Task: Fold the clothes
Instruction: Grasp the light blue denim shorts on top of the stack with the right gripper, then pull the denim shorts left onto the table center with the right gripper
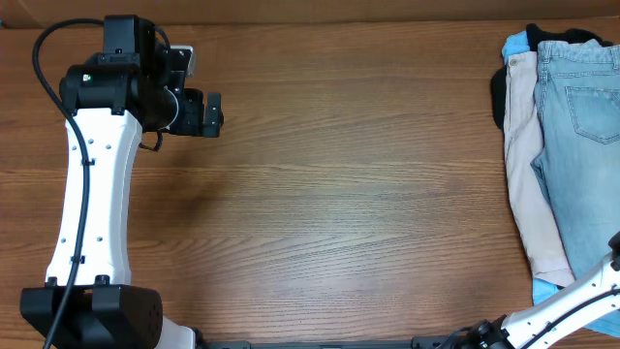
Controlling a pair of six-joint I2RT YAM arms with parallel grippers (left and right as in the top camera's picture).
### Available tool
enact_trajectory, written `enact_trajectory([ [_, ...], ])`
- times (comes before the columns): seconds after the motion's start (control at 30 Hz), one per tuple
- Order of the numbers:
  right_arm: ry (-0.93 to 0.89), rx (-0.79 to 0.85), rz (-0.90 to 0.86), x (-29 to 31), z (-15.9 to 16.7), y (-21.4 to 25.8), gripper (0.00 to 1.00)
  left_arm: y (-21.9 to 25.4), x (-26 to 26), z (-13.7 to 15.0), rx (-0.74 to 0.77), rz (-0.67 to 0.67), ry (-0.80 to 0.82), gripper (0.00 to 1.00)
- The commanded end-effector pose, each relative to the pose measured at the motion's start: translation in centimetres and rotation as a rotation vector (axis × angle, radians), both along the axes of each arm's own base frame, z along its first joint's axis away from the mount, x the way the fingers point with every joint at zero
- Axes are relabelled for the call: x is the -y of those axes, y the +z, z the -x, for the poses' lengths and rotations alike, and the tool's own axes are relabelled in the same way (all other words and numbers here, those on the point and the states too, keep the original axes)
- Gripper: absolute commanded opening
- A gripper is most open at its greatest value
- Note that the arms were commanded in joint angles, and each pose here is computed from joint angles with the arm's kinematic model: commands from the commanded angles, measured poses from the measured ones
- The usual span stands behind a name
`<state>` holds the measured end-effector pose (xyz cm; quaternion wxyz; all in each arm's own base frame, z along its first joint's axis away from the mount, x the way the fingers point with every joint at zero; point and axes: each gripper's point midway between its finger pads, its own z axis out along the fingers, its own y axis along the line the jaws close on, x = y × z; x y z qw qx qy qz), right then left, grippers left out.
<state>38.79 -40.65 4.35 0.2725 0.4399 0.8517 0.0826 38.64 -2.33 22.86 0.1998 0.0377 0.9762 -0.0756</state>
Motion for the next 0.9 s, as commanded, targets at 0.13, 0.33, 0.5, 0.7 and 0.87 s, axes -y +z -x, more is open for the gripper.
enact_trajectory([
  [0.13, 0.071, 0.121, -0.072, -2.4, -2.0, 3.7, 0.04, 1.1, 0.3, -0.4, 0.03, 0.019, 0.004, 1.0],
  [0.33, 0.118, 0.195, -0.108, -5.8, -2.5, 10.1, 0.04, 1.3, 0.5, -0.6, 0.042, 0.028, 0.004, 1.0],
  [0.5, 0.231, 0.264, -0.128, -11.7, -3.5, 16.5, 0.04, 2.0, 2.1, -1.2, 0.077, 0.116, -0.039, 1.0],
  [0.7, 0.445, 0.252, -0.129, -22.4, -4.2, 21.7, 0.04, 2.2, 2.5, -1.3, 0.084, 0.139, -0.046, 1.0],
  [0.87, 0.688, 0.194, -0.186, -33.8, -5.0, 22.3, 0.04, 2.1, 2.5, -1.2, 0.078, 0.139, -0.046, 1.0],
])
